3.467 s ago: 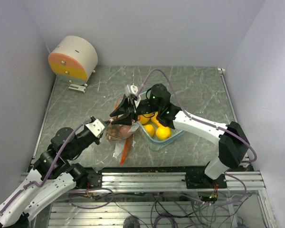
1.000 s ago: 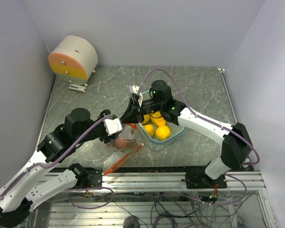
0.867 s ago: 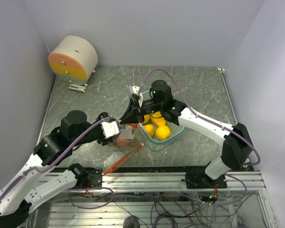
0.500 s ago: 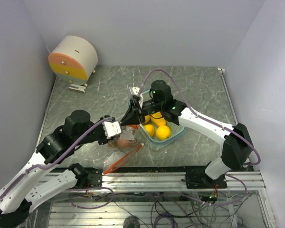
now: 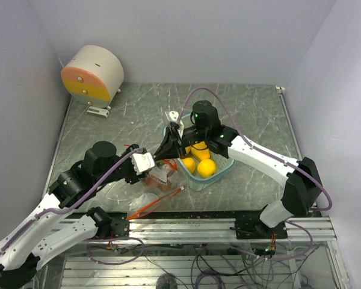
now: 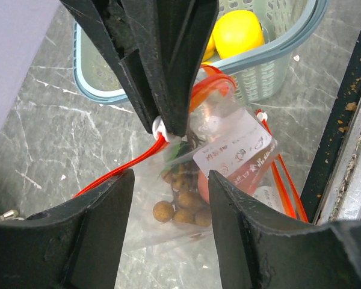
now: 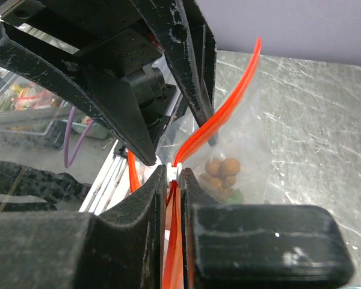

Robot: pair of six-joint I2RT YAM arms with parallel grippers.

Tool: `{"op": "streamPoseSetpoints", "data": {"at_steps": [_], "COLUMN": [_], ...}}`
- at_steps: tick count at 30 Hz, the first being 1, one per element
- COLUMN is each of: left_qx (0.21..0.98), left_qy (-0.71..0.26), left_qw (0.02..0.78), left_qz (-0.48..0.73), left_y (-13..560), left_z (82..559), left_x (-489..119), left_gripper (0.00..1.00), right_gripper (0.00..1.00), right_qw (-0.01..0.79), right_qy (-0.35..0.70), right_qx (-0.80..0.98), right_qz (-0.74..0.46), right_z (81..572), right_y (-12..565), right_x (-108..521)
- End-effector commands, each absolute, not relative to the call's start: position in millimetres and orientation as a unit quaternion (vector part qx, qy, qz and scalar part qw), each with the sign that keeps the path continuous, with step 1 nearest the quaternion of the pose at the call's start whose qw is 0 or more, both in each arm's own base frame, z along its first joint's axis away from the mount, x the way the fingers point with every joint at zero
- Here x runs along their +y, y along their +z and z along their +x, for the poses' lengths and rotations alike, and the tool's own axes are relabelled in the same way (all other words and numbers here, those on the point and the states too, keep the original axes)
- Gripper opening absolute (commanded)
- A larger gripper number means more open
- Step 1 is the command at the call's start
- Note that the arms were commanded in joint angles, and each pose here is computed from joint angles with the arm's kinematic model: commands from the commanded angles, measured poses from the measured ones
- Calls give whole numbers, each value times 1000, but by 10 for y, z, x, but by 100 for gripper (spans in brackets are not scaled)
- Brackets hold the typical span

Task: Place the food in the zip-top bag and seal the zipper
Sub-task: Zip the zipper food storage bag.

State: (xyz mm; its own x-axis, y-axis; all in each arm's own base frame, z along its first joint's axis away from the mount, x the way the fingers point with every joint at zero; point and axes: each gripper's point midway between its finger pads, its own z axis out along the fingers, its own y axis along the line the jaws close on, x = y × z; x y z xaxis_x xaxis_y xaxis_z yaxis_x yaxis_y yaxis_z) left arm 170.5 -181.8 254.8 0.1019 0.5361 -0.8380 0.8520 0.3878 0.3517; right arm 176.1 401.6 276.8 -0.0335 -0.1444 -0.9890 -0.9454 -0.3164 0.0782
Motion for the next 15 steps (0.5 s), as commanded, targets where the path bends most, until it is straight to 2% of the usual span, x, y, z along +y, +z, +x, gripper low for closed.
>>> {"op": "streamPoseSetpoints", "data": {"at_steps": [1,4,8,15], "left_qx": [639,601,561,552], "left_qy": [-149,-175,-184,-205], "left_qw": [554,589,626,597], "left_qz": [512,512,510,545], "left_y": [2753,3005,3244,3189], "left_z": [1787,1675,1581,1513], "left_x": [-1841,-1882,-1866,-1981], "left_gripper": [64,66,74,76], "right_gripper": [0,0,0,0], "right_qw": [376,378,378,379], "right_qy": [557,553,552,551], "right_qx": [422,428,426,425], "right_qz": [-609,-607,-609,-610], "right_z": [1646,1673,1658,1650], "right_y": [3024,3004,3016,3038], "right_x": [3969,3976,3967,3967]}}
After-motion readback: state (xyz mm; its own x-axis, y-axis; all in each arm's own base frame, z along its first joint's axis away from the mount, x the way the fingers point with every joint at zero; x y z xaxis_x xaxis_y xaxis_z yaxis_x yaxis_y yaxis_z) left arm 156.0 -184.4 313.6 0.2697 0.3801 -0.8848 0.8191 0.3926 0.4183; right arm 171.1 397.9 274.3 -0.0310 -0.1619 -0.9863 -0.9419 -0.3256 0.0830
